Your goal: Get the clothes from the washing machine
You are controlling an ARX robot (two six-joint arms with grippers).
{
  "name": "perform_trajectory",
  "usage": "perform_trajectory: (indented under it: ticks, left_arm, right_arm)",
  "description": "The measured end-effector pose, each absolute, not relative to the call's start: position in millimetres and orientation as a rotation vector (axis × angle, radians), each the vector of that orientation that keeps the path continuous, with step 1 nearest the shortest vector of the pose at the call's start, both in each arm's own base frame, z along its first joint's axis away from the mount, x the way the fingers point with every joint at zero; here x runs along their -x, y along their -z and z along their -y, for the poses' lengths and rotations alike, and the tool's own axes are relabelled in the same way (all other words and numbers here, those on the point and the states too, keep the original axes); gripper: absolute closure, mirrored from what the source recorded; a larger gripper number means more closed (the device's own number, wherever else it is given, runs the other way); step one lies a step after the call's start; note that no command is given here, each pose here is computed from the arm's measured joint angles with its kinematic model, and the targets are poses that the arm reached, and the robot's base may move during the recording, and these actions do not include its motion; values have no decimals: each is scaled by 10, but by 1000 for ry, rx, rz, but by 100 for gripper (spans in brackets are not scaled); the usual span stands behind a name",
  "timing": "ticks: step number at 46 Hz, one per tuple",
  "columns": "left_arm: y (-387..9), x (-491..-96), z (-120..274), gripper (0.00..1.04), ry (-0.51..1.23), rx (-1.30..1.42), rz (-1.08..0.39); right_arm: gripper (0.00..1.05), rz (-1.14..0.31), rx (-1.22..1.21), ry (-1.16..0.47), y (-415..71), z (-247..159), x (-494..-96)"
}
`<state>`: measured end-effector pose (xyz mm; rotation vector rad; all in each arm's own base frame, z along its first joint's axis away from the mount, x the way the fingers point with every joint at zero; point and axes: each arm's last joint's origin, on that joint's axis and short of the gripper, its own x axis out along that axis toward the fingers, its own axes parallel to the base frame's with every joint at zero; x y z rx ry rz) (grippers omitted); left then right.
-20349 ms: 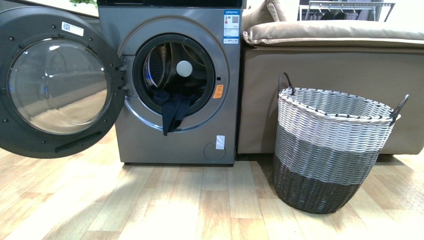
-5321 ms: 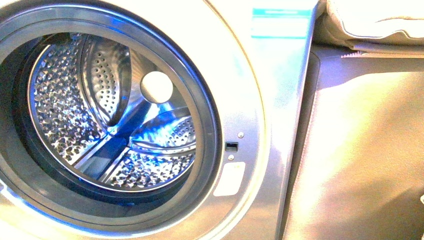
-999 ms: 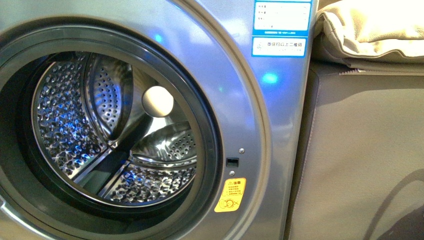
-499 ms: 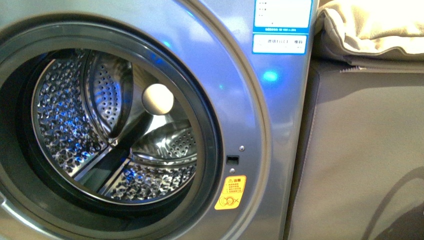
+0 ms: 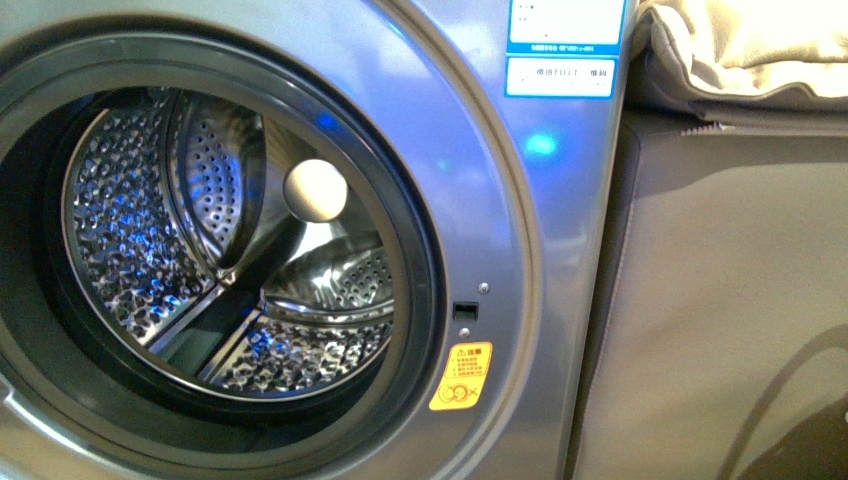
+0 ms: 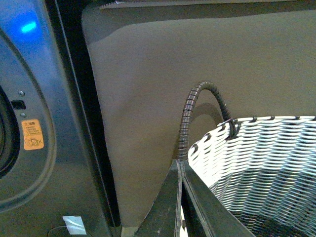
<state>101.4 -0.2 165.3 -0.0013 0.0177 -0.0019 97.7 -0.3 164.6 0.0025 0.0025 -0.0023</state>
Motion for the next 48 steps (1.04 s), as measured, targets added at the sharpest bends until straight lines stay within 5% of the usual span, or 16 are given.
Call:
perform_trajectory:
  ticks: [20, 23, 34, 43, 46, 48]
  left_arm:
    - [-1665, -974, 2, 101, 2, 1, 7]
    - [-1665, -974, 2, 93, 2, 2, 6]
    - [-1665, -974, 2, 54, 2, 2, 6]
    - [-1665, -974, 2, 9, 2, 2, 6]
    - [-1665, -974, 2, 7, 2, 1, 6]
    - [-1665, -974, 2, 7, 2, 1, 6]
  right_arm:
    - [102, -2, -2, 2, -1646, 3, -977]
    - [102, -2, -2, 2, -1646, 3, -977]
    - [65, -2, -1, 2, -1647, 3, -976]
    - [21, -2, -1, 2, -1647, 3, -976]
    - [7, -2, -1, 2, -1647, 3, -976]
    - [7, -2, -2, 2, -1646, 3, -977]
